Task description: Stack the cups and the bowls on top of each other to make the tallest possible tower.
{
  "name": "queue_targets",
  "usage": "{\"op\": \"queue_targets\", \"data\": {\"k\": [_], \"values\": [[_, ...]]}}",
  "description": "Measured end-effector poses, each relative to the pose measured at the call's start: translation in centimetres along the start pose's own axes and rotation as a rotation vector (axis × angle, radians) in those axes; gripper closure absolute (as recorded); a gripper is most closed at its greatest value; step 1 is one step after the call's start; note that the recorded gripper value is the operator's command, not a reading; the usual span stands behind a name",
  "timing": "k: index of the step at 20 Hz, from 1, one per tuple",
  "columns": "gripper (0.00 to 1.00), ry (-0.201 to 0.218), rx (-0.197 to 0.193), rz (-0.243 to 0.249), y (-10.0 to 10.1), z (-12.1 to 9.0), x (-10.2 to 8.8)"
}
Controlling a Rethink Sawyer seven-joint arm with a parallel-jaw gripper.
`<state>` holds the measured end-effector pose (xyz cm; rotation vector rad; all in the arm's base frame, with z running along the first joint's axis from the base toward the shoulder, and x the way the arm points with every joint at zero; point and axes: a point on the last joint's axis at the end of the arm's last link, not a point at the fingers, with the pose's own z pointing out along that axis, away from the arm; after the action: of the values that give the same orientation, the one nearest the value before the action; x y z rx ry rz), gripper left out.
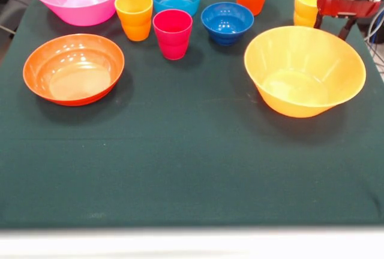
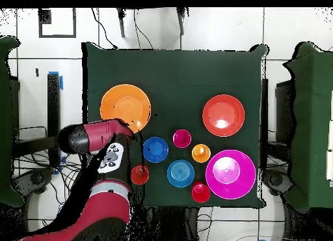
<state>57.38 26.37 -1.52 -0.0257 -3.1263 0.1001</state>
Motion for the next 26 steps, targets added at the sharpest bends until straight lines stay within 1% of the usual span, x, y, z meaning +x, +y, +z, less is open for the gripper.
{"op": "queue_targets", "data": {"k": [6, 11, 12, 15, 17, 21, 22, 26], "values": [[0.00, -0.014, -0.002, 0.003, -0.1, -0.4, -0.7], [0.00, -0.023, -0.005, 0.004, 0.0, -1.3, -1.1], [0.00, -0.026, -0.006, 0.005, 0.0, -2.1, -1.4], [0.00, -0.030, -0.008, 0.006, 0.0, -3.0, -1.7], [0.00, -0.034, -0.010, 0.009, 0.0, -4.6, -2.2], [0.00, -0.038, -0.013, 0.018, -0.4, -6.7, -2.7], [0.00, -0.042, -0.014, 0.023, -0.7, -7.6, -2.9], [0.00, -0.057, -0.019, 0.038, -1.5, -9.3, -3.5]]}}
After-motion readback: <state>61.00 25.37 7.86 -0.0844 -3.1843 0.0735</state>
